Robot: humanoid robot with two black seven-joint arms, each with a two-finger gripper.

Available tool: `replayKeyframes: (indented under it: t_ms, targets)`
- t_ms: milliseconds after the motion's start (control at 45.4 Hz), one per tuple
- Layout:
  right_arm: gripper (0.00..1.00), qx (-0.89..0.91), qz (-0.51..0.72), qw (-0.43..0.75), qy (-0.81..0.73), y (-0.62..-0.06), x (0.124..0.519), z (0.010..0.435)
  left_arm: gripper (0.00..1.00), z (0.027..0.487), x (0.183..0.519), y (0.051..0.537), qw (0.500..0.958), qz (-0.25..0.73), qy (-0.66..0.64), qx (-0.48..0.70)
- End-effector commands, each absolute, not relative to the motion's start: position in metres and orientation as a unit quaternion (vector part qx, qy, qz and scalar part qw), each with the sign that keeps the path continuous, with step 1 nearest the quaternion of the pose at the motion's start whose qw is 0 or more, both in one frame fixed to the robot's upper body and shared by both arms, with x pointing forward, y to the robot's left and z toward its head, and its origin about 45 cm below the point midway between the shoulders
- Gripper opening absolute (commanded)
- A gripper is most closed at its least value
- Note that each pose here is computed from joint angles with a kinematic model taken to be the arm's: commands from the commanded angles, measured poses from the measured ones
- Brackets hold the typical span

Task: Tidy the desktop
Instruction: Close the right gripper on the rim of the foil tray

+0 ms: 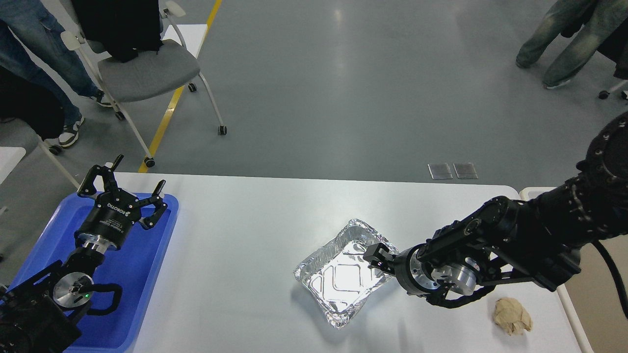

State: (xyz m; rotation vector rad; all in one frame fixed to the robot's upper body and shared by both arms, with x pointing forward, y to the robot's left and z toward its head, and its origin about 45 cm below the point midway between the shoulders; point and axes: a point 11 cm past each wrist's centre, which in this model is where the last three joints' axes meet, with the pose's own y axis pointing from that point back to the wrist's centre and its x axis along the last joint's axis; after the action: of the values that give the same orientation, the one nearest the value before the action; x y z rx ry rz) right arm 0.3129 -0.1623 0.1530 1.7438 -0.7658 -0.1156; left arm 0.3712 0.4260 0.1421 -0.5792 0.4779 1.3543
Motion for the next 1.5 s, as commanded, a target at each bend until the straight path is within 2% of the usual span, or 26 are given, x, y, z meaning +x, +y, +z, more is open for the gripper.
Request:
replayKeyframes:
  t_ms: [0,132,396,837,1123,1387,1475]
  targets:
    - [0.98,0.740,-0.028,0.576,-0.346,-0.164,0.314,0.138,0.99,0.142,0.371,0.426,0.715,0.611,0.216,-0.262]
    - [0.97,0.735,-0.006,0.577,-0.356,-0.169,0.317,0.128,0.99,0.142,0.371,0.426,0.715,0.612,0.216,-0.261]
    - [0.95,0.742,-0.016,0.572,-0.351,-0.151,0.300,0.108,0.99,0.142,0.371,0.426,0.715,0.611,0.216,-0.262]
    - [0.93,0.726,-0.011,0.566,-0.390,-0.157,0.316,0.089,0.99,0.142,0.371,0.426,0.715,0.611,0.216,-0.262]
    - [0.86,0.721,-0.003,0.571,-0.393,-0.166,0.314,0.068,0.99,0.142,0.371,0.426,0.715,0.611,0.216,-0.262]
    - [0.37,0.733,0.035,0.577,-0.359,-0.166,0.305,0.059,0.99,0.142,0.371,0.426,0.715,0.612,0.216,-0.261]
    - [0.07,0.733,0.030,0.577,-0.360,-0.166,0.305,0.059,0.99,0.143,0.372,0.426,0.715,0.611,0.215,-0.262]
